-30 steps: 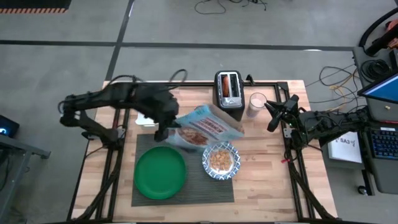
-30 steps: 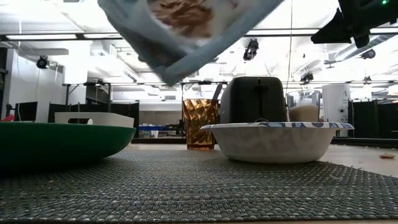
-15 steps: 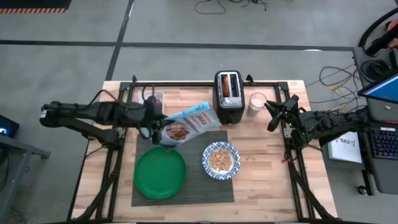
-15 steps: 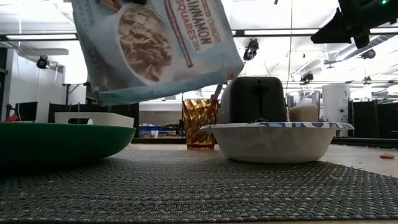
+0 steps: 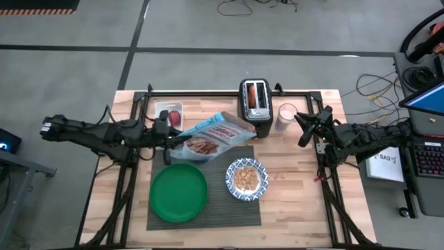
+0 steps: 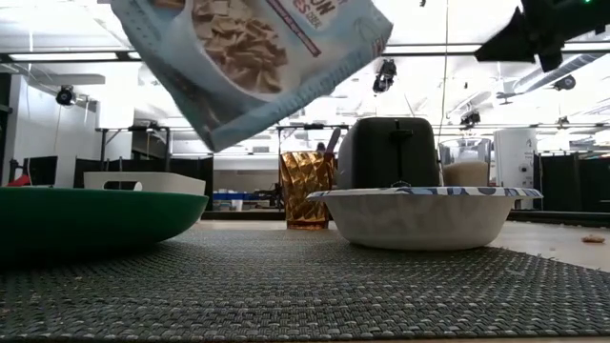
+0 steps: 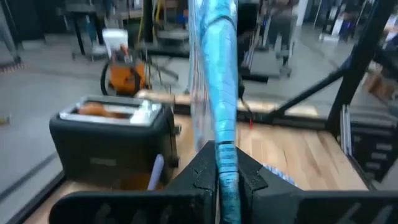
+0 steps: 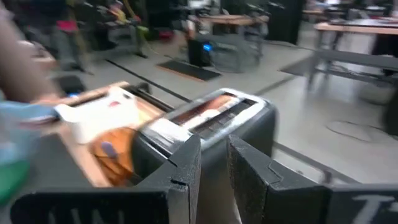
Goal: Arrange a breakfast setting
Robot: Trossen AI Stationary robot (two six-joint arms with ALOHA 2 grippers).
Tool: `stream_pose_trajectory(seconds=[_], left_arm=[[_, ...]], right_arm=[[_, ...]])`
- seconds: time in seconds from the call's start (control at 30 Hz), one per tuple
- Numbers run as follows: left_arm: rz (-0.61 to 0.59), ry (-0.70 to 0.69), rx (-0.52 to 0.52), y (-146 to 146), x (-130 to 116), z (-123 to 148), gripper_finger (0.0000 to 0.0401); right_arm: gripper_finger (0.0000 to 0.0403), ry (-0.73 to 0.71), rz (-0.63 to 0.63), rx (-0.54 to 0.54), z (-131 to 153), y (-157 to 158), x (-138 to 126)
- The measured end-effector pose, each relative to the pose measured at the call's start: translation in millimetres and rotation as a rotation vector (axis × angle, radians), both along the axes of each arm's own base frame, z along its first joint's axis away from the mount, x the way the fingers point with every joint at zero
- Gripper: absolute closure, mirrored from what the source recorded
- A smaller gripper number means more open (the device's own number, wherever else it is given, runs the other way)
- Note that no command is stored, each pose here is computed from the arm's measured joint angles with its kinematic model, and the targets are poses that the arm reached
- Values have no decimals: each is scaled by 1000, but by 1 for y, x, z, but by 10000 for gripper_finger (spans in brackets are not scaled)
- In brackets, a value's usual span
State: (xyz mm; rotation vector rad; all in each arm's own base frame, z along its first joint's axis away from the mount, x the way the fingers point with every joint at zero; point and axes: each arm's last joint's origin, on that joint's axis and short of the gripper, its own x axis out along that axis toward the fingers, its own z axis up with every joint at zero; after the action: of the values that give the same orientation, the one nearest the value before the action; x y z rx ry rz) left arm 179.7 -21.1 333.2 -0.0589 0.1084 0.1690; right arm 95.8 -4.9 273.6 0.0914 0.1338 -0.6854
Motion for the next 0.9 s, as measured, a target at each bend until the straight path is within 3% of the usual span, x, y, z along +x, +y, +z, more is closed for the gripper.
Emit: stream_pose_trajectory(seconds=[0.27, 0.43, 0.63, 0.8, 0.9], left_arm=[[0, -133, 50, 0, 0, -4, 401], [53, -151, 82, 1, 2, -3, 401], [200, -182, 102, 6, -1, 2, 401], [217, -221, 145, 5, -10, 10, 401], [355, -250, 184, 11, -21, 18, 401]], right_arm=[[335, -208, 139, -44, 26, 5, 11], [335, -264, 153, -87, 34, 7, 21], [335, -305, 151, -63, 36, 8, 25], [335, -302, 152, -61, 35, 8, 25], [335, -303, 161, -62, 35, 8, 25]])
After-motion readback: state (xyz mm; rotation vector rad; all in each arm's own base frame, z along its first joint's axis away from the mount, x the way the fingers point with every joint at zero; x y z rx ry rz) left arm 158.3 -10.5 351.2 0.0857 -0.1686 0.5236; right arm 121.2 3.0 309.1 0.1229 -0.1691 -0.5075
